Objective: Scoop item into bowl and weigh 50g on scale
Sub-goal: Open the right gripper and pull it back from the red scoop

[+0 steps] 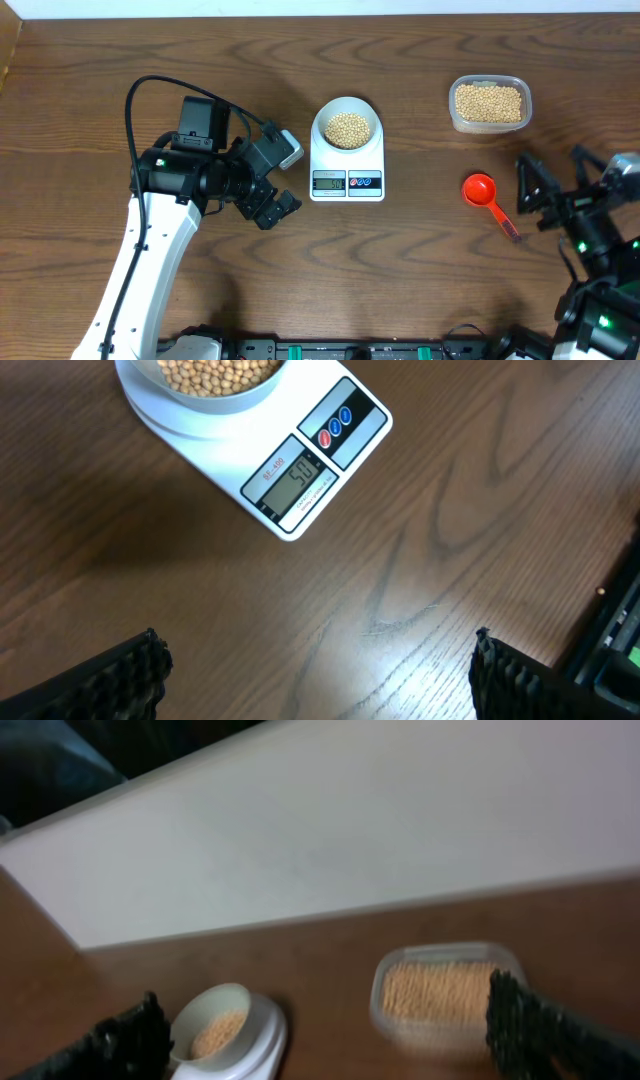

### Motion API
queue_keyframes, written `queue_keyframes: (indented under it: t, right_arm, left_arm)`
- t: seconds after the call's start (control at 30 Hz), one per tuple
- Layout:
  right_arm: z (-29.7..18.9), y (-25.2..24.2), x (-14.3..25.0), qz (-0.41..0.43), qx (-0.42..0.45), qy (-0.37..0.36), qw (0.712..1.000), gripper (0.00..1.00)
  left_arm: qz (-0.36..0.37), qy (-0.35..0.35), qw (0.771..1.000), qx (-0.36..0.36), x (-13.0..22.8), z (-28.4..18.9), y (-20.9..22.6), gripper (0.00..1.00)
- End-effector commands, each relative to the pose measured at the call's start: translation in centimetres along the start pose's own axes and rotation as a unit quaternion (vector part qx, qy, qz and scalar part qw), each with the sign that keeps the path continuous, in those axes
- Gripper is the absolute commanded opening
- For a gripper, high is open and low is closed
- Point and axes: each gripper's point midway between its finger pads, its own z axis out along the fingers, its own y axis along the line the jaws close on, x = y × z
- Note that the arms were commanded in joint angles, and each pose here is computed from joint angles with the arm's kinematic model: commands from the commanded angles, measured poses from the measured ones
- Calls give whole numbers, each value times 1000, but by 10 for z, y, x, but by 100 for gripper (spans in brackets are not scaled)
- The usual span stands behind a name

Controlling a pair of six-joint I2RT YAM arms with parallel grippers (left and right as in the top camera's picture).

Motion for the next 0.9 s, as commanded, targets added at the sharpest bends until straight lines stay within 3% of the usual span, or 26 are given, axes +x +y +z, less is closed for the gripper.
queue_keyframes:
  t: [0.0,0.23,0.4,0.87]
  right_arm:
    - [-9,16,11,14,-12,19,1000,99]
    - [-31,26,29,-25,32,29,999,99]
    - [-46,44,29,-83,18,3,996,99]
    - [-44,34,65,-115,4,-33,993,99]
  left_arm:
    - [10,-7,1000,-10,-3,-7,1,98]
    - [10,-7,1000,-10,-3,-7,1,98]
    - [10,-7,1000,-10,-3,-7,1,98]
    - [10,-7,1000,-10,-3,-7,1,98]
